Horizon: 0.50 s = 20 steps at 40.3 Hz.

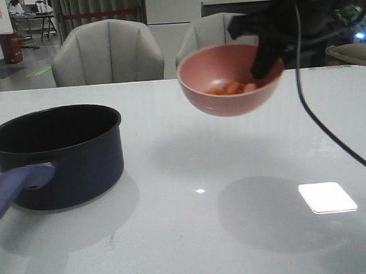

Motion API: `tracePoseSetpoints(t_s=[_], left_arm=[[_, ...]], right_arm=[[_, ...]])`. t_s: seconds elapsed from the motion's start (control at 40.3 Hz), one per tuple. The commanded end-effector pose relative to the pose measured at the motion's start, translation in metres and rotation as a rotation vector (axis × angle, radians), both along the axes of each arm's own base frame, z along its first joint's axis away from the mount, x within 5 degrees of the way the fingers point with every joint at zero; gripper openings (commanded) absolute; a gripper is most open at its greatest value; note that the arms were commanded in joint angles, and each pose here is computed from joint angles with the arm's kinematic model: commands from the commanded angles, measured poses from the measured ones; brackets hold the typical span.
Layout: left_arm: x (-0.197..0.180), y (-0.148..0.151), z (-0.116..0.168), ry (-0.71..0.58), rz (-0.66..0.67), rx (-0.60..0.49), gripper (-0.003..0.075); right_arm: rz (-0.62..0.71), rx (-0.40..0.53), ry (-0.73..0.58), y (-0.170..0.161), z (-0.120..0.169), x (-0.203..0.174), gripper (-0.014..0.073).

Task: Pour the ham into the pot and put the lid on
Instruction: 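Lift the pink bowl and carry it over the saucepan with the right gripper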

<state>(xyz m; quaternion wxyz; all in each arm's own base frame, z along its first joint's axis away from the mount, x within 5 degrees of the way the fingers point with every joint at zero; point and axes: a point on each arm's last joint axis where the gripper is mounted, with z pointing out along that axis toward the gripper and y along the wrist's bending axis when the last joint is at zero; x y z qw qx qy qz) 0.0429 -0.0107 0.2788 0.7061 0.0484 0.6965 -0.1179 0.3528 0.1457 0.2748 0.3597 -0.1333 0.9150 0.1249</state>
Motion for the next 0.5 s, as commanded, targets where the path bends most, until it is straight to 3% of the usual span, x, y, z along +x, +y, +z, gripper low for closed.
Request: tracePoseSetpoints(t_s=[0.0, 0.174, 0.298, 0.472], left_arm=[[-0.001, 0.000, 0.014, -0.083, -0.009, -0.021, 0.0533], [-0.001, 0.000, 0.014, -0.083, -0.009, -0.021, 0.0533], [-0.001, 0.000, 0.014, -0.083, -0.009, -0.021, 0.0533], [-0.001, 0.000, 0.014, -0.083, -0.009, -0.021, 0.0533]], right_arm=[[0.092, 0.050, -0.291, 0.025, 0.054, -0.013, 0.0148], [0.213, 0.112, -0.556, 0.070, 0.071, -0.029, 0.0148], [0.271, 0.169, -0.727, 0.091, 0.065, -0.037, 0.0148], [0.386, 0.138, -0.953, 0.119, 0.052, -0.043, 0.0148]])
